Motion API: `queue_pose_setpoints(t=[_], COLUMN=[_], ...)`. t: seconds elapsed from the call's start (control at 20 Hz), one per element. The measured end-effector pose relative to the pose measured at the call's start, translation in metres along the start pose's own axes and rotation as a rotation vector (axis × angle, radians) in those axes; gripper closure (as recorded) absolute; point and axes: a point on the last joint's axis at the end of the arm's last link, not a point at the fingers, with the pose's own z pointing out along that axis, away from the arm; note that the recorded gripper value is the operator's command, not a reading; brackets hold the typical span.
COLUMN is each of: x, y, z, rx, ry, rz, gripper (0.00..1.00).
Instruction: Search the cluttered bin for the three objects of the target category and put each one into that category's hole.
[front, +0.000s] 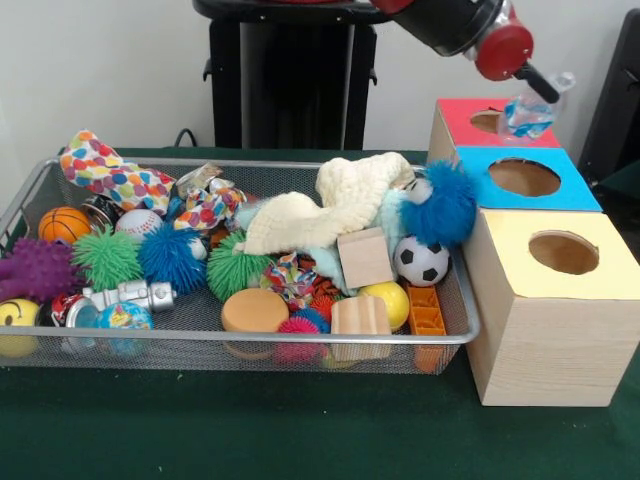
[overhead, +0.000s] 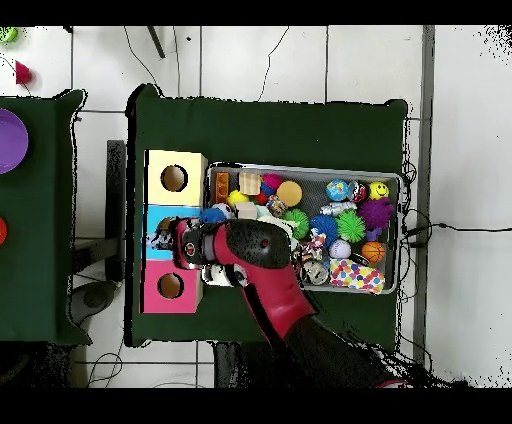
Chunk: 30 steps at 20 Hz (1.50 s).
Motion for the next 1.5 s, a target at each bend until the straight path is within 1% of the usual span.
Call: queue_pose_setpoints(t=[0.15, 0.3, 0.35, 0.5, 0.6, 0.65, 0.85, 1.0, 1.1, 1.15, 1.25, 1.4, 1.45, 1.5], x=[0.000, -0.003, -0.008, -0.016, -0.023, -0.030, -0.040, -0.041, -0.040, -0.039, -0.038, -0.034, -0.032, -0.030], y=[0.006, 0.010, 0.012, 0.012, 0.011, 0.008, -0.006, -0.014, -0.016, -0.018, -0.018, -0.020, -0.021, -0.023], z=[0.016, 0.024, 0.031, 0.039, 0.043, 0.042, 0.044, 0.044, 0.044, 0.044, 0.043, 0.044, 0.045, 0.046], rx=[-0.018, -0.025, -0.032, -0.037, -0.047, -0.060, -0.058, -0.050, -0.047, -0.044, -0.040, -0.018, -0.011, 0.001], ry=[-0.009, -0.027, -0.050, -0.086, -0.113, -0.139, -0.144, -0.137, -0.139, -0.145, -0.152, -0.169, -0.174, -0.171], rz=[0.028, 0.024, 0.007, -0.035, -0.082, -0.139, -0.206, -0.253, -0.272, -0.295, -0.308, -0.334, -0.343, -0.348], gripper=[1.00, 1.00, 1.00, 1.00, 1.00, 1.00, 1.00, 1.00, 1.00, 1.00, 1.00, 1.00, 0.00, 0.00])
